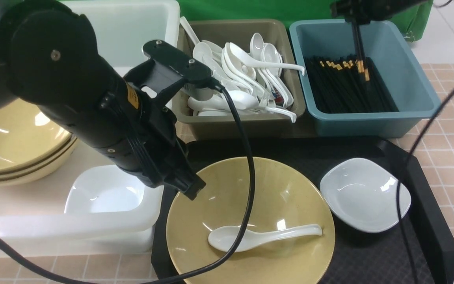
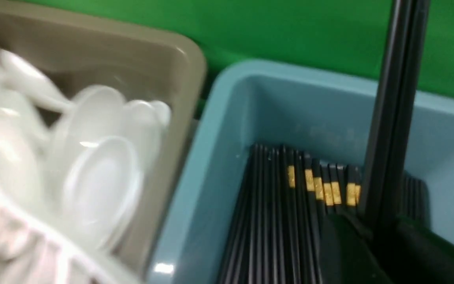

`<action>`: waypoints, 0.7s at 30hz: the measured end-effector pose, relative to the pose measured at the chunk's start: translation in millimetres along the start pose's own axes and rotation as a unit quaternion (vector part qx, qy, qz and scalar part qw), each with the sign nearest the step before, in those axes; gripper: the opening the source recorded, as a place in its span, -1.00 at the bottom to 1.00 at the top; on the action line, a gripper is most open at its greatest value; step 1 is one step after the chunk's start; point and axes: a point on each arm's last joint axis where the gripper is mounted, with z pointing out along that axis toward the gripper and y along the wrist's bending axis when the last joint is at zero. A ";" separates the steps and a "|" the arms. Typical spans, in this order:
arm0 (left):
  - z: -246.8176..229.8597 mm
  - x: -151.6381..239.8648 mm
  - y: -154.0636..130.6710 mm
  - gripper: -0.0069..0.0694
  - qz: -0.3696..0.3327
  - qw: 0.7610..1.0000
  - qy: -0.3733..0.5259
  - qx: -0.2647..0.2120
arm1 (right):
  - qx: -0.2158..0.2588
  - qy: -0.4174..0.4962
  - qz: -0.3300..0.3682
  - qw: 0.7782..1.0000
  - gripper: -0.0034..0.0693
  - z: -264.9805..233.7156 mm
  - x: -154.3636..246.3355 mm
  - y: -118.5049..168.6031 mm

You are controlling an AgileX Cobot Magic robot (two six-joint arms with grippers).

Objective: On brown table put chopsticks spoon bowls plates into blue grey white boxes.

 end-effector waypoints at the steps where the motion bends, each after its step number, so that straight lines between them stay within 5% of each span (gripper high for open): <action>1: 0.0 0.6 -0.1 -0.82 0.000 1.000 0.004 0.001 | 0.001 0.009 0.005 1.000 -0.48 12.0 5.1 -1.2; 7: 0.0 2.1 -0.4 -0.82 0.000 1.000 0.012 0.002 | 0.002 0.071 0.037 0.997 -0.42 53.7 35.1 -2.7; 12: -0.4 2.6 1.3 -0.82 0.005 1.000 0.013 -0.007 | 0.003 0.086 0.052 0.995 -0.06 45.0 28.5 -2.8; 15: -12.5 4.8 1.3 -0.82 0.010 1.000 -0.008 -0.017 | 0.001 0.079 0.037 0.996 0.28 0.4 -4.8 -3.2; 21: -53.8 18.0 -3.5 -0.82 -0.003 0.997 -0.070 -0.027 | -0.005 0.067 -0.041 0.997 0.46 -89.0 -47.6 -3.2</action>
